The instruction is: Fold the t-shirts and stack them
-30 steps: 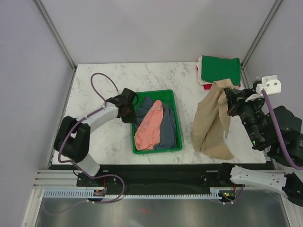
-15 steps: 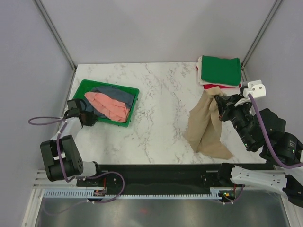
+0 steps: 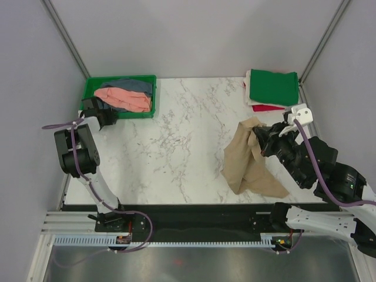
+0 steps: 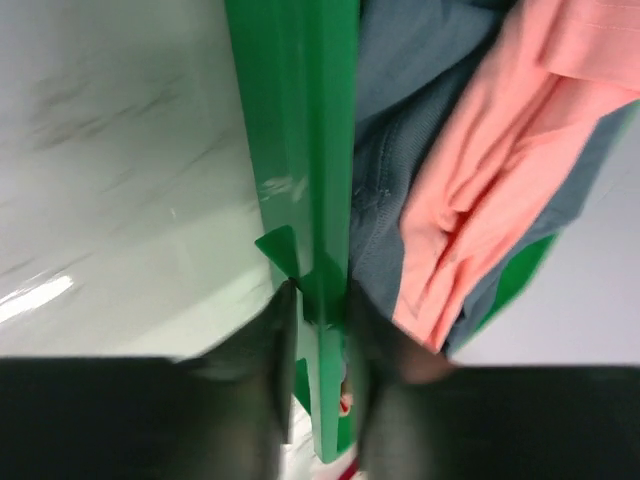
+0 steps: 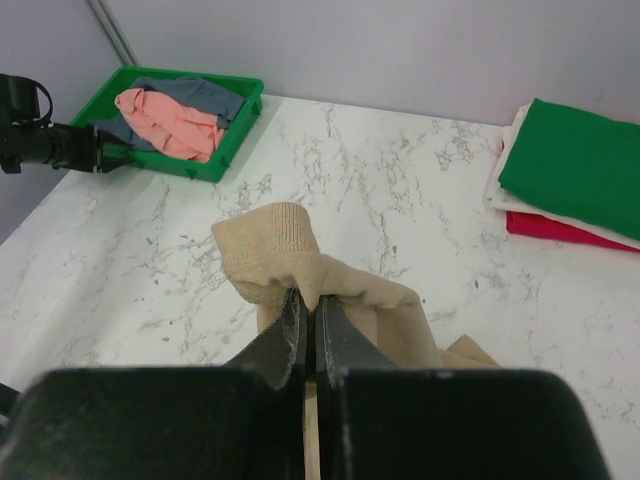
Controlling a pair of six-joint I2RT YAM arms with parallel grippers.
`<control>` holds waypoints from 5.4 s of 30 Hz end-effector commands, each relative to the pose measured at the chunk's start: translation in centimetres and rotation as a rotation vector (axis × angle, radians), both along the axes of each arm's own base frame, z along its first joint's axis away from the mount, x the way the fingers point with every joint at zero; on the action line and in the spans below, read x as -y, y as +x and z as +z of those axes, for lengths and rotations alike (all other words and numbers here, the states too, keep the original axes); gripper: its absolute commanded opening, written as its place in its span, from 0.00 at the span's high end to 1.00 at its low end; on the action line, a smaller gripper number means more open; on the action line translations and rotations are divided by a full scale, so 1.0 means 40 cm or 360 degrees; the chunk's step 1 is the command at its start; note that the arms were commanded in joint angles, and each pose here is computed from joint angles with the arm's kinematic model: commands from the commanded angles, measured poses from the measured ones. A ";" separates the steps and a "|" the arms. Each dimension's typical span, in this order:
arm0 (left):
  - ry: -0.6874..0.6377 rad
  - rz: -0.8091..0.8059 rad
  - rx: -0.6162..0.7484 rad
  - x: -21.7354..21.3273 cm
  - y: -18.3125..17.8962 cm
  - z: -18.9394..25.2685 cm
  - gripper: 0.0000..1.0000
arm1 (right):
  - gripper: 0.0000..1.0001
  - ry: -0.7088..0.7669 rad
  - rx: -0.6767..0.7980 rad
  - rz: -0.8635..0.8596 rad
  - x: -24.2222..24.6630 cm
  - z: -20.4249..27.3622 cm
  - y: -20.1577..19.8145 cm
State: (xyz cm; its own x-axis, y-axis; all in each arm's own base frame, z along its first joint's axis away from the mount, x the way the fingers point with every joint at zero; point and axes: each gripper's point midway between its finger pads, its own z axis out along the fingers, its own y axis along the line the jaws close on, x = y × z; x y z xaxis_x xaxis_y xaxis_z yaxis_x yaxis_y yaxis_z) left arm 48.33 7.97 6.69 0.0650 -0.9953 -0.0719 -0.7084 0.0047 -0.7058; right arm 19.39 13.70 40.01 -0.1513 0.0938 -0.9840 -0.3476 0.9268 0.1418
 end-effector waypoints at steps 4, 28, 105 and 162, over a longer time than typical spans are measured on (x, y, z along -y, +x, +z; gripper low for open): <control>-0.0002 -0.0245 0.0395 0.008 0.165 0.200 0.31 | 1.00 0.0023 -0.0015 -0.0026 -0.020 -0.015 0.014; 0.1027 -0.0884 0.0605 0.171 -0.464 0.585 0.17 | 1.00 0.0247 0.0638 0.0310 -0.310 0.574 0.241; 0.1176 -0.1113 0.0462 0.211 -0.607 0.407 0.23 | 1.00 -0.0646 -0.0876 0.0097 -0.555 -0.944 0.870; 0.0979 -0.1445 -0.0111 0.446 -0.405 0.115 0.37 | 1.00 0.0074 -0.0824 -0.0106 -0.050 -0.660 0.202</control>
State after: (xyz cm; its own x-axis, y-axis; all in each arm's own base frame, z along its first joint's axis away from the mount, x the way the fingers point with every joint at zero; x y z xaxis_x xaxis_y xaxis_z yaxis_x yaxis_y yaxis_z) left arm 30.70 -8.55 10.55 -0.7373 -0.4396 -0.5130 -0.3302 0.8969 -0.2941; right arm 26.29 13.28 14.15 -0.5624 0.0515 -0.8252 -0.0913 0.9881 0.1238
